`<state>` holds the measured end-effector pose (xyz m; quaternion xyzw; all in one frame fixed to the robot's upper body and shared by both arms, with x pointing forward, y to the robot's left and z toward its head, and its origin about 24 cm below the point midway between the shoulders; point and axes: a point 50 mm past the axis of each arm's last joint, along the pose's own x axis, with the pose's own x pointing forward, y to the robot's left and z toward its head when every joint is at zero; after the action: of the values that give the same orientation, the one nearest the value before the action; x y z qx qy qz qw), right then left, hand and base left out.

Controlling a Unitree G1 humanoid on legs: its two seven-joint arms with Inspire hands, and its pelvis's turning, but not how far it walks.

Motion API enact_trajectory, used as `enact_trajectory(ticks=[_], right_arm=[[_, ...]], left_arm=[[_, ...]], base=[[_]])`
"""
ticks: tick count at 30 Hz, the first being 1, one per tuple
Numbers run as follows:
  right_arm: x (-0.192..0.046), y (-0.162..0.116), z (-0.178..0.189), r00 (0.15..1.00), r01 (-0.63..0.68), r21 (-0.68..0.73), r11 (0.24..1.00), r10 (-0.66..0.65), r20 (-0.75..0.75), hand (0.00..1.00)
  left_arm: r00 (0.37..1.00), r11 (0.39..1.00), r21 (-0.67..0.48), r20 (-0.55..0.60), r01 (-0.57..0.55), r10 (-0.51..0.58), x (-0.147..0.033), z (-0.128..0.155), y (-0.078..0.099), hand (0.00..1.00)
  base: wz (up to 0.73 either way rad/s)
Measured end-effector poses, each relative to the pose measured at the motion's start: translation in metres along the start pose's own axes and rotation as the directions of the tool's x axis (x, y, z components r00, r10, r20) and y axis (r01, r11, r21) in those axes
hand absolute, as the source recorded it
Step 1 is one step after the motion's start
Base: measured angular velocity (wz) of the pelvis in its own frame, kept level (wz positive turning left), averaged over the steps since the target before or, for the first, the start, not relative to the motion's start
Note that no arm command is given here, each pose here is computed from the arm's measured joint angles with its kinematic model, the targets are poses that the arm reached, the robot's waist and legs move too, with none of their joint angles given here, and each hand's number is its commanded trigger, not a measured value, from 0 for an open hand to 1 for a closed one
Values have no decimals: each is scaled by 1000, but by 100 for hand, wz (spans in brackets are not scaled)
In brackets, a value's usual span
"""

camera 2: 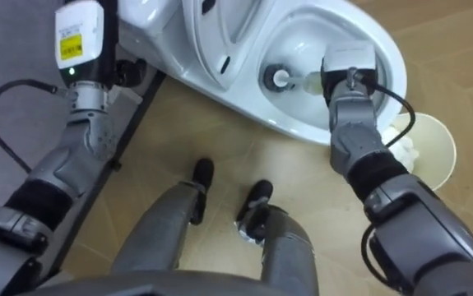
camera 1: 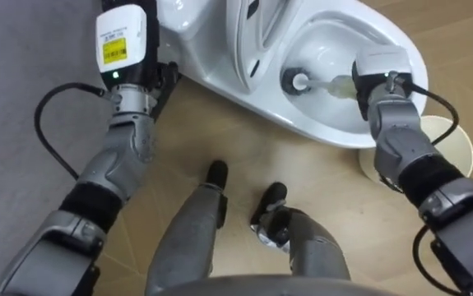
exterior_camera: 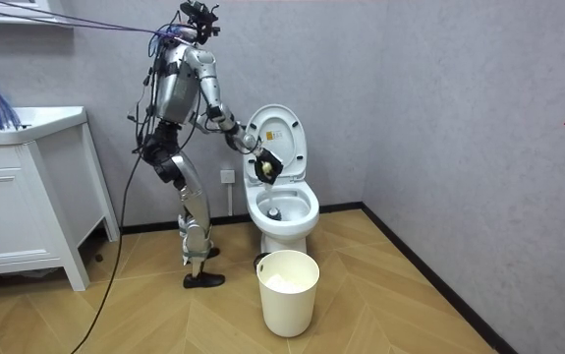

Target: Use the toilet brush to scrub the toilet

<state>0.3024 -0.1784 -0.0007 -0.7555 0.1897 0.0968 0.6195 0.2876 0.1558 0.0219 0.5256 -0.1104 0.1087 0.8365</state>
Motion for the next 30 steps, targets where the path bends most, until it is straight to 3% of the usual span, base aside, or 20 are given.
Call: enact_trajectory(ticks=[12,16,18,19,21,23,26,30], right_arm=[[-8,5,6,1000,-19,-38,999,19,-7,100],[10,21,-15,996,-77,203,976,82,-19,100],[18,25,-31,991,-93,467,880,127,-43,100],[18,26,-34,990,-88,529,844,134,-50,100],[24,17,-43,987,-15,736,677,127,-96,100],[30,7,-53,981,61,822,566,118,-154,100],[32,2,-67,973,114,874,472,125,-194,100],[32,-1,-72,973,140,886,443,105,-206,100]], left_arm=[[1000,1000,6,-11,-15,15,-17,-5,-5,0],[1000,1000,30,-10,-9,9,-16,-11,-4,0],[1000,997,69,15,-19,18,-10,-19,3,0],[999,997,73,22,-26,24,-8,-20,5,0],[997,994,81,46,-69,66,-1,-19,12,0],[994,992,79,50,-97,93,4,-19,16,0],[990,987,90,59,-133,128,7,-23,21,0],[986,978,134,75,-161,152,8,-27,24,0]], base=[[0],[-8],[-2],[9],[-3],[-6],[0],[4]])
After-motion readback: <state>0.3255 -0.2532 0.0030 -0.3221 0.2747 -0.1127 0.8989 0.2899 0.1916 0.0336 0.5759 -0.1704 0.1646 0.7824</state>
